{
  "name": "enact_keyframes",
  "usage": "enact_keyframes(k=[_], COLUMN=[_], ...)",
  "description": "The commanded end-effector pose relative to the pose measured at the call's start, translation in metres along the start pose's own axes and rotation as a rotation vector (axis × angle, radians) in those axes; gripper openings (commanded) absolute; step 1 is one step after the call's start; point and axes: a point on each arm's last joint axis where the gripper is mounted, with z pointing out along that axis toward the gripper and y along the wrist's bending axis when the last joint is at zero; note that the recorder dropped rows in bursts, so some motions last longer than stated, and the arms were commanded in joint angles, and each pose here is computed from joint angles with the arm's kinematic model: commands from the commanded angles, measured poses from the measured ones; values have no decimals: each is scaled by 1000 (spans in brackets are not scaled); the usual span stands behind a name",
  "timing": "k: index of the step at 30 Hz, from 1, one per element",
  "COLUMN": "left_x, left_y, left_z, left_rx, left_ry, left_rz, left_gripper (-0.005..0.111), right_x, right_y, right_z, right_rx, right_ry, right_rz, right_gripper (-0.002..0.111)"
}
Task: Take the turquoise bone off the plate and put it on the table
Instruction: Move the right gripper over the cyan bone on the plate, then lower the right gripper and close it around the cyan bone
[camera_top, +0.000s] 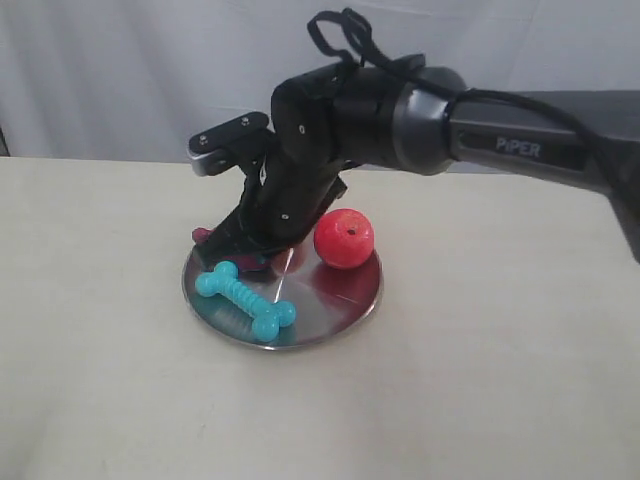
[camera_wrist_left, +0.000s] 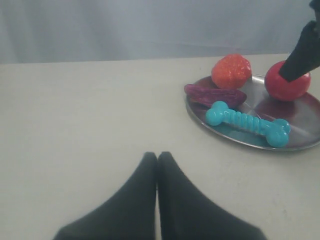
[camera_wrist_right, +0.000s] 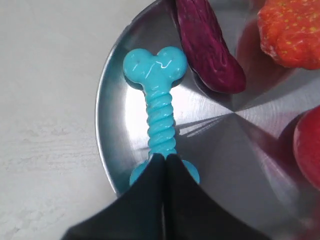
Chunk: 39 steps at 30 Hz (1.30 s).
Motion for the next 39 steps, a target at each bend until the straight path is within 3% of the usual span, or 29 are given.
enact_keyframes(k=[1,8,10,14,17,39], left_x=[1,1,1,1,1,1], left_y=[0,0,0,0,0,0], left_z=[0,0,0,0,0,0], left_rx=[3,3,3,3,3,3], left_ry=[1,1,1,1,1,1], left_rz=[1,1,1,1,1,1], left_gripper=[0,0,0,0,0,0], right_x=[0,0,0,0,0,-5], right_y=[0,0,0,0,0,1], right_z=[17,23,23,23,23,34], right_rx=[4,4,4,1,1,-5], right_ry=[-14,-21,-21,-21,-21,-99], right_rz=[-16,-37,-41,-37,-35,-38], right_gripper=[-1,1,10,40,55,56])
